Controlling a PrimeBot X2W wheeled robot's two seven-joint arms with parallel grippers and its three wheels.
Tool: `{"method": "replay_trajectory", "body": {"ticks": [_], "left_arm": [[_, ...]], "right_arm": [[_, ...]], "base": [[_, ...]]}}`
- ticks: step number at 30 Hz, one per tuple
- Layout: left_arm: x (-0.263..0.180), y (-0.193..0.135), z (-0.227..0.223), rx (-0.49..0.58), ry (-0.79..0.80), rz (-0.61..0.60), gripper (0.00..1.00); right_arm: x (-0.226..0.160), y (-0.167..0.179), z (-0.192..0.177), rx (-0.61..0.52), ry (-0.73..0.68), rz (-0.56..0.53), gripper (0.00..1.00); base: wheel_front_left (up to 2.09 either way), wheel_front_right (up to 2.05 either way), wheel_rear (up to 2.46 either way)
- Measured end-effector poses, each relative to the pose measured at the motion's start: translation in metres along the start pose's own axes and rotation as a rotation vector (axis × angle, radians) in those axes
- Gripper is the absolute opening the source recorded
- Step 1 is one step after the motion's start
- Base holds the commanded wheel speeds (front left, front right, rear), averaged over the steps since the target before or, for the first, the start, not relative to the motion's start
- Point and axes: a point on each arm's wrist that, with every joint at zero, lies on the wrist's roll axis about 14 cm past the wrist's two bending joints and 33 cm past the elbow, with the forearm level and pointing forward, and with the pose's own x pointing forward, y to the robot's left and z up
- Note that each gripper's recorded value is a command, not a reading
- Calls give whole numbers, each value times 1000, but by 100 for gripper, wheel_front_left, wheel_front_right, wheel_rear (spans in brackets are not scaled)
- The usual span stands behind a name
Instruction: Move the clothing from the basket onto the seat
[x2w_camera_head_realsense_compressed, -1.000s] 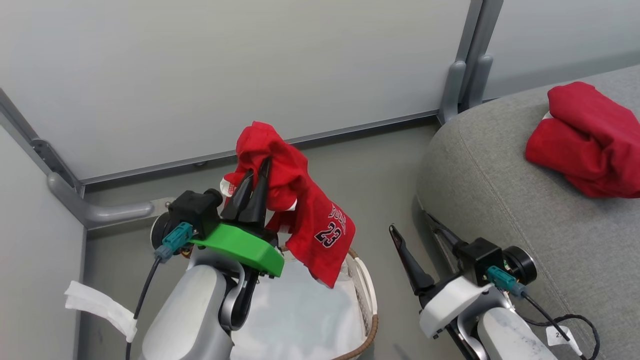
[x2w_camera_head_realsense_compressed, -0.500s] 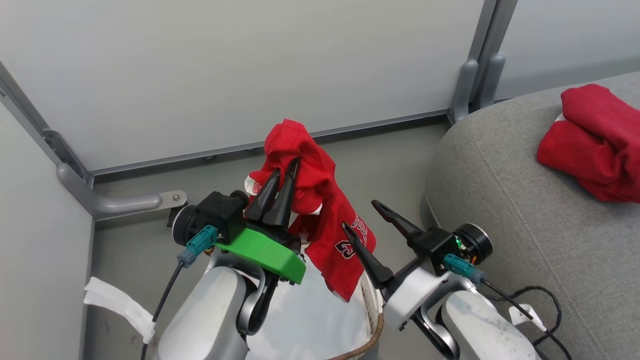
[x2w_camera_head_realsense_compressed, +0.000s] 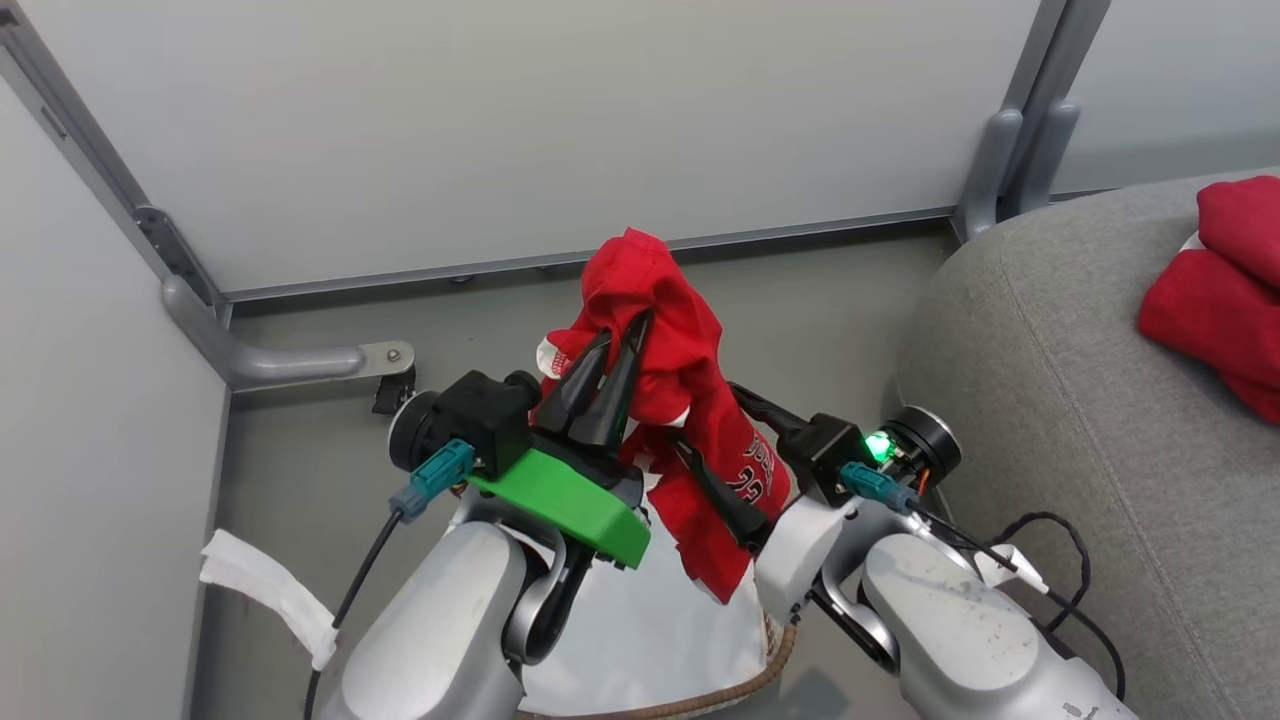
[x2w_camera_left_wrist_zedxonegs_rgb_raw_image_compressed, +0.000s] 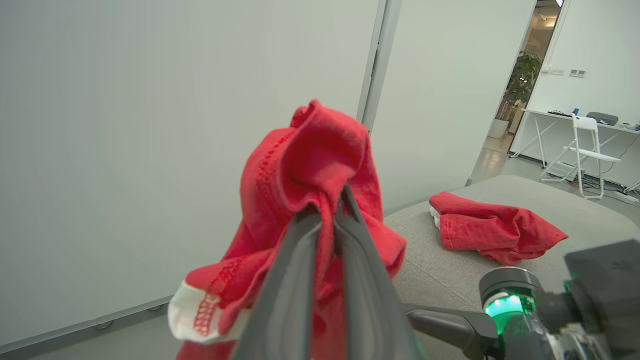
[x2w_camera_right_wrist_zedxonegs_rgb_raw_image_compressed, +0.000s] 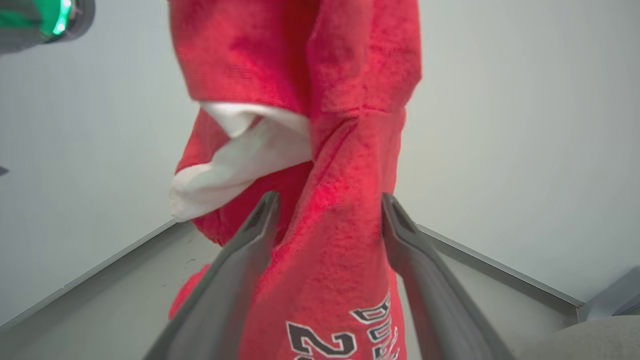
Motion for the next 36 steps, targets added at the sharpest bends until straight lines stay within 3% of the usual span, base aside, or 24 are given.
{"method": "replay_trajectory", "body": {"ticks": [11,12,14,28,29,30,31,36], "left_arm": [[0,6,-2,-17,4,5,0],[0,6,-1,-22,1,7,0],[0,7,-2,-22,4,8,0],[3,15,-8,-30,13,22,0],[4,16,-6,-24,6,25,38],[5,18,-5,-24,4,29,87],[6,18,-6,-24,5,31,100],[6,20,-23,-6,48,34,100]], "right_arm": [[6,1,-42,31,117,15,100],[6,1,-45,34,124,15,91],[7,1,-48,40,131,17,0],[12,-4,-41,74,101,3,0],[12,-5,-40,77,96,-3,0],[11,-7,-38,83,89,-10,0],[10,-10,-37,89,84,-19,0],[1,-17,-29,126,53,-58,0]], "base": [[0,0,0],[0,0,0],[0,0,0],[0,0,0],[0,0,0],[0,0,0],[0,0,0],[0,0,0]]}}
